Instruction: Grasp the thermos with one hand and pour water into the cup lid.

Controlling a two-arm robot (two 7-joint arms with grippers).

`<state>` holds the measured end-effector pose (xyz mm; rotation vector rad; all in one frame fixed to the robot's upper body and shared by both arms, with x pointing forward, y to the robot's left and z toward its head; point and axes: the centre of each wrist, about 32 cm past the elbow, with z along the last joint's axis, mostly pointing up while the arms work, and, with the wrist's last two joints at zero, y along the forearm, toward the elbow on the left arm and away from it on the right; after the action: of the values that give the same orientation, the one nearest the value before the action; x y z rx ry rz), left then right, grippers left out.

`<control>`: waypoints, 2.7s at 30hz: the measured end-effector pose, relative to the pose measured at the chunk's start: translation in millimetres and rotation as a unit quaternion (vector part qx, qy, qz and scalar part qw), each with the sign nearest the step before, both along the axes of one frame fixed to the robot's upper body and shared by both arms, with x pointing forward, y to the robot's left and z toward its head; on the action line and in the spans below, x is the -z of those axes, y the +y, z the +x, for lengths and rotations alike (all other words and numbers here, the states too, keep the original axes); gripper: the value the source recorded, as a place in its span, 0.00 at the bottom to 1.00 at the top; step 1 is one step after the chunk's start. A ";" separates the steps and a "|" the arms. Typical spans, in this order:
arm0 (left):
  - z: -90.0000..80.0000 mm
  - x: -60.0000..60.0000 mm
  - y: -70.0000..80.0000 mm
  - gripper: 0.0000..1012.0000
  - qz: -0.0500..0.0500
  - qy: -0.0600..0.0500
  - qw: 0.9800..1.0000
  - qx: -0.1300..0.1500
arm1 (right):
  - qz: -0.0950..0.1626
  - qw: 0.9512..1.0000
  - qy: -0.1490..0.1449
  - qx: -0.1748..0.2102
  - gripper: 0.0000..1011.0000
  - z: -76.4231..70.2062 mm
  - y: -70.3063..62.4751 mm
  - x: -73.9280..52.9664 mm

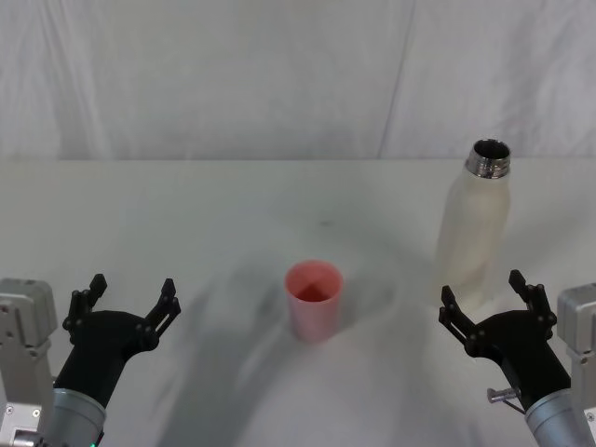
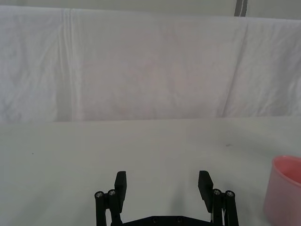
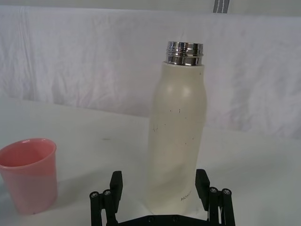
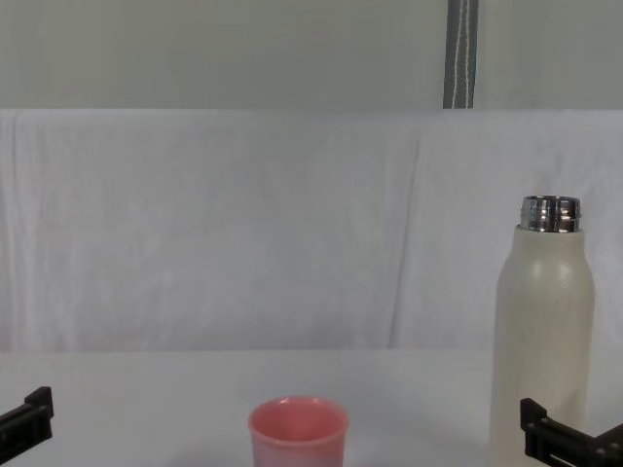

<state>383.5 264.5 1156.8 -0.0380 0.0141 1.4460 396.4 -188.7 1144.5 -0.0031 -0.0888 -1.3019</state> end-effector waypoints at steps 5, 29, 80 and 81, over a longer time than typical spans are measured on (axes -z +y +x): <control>0.0 0.0 0.0 0.99 0.000 0.000 1.000 0.000 | 0.000 1.000 0.000 0.000 0.99 0.0 0.0 0.0; 0.0 0.0 0.0 0.99 0.000 0.000 1.000 0.000 | 0.000 1.000 0.000 0.000 0.99 0.0 0.0 0.0; 0.0 0.0 0.0 0.99 0.000 0.000 1.000 0.000 | 0.000 1.000 0.000 0.000 0.99 0.0 0.0 0.0; 0.0 0.0 0.0 0.99 0.000 0.000 1.000 0.000 | 0.000 1.000 0.000 0.000 0.99 0.0 0.0 0.0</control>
<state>383.5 264.5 1156.8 -0.0380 0.0141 1.4460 396.4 -188.7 1144.5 -0.0032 -0.0888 -1.3020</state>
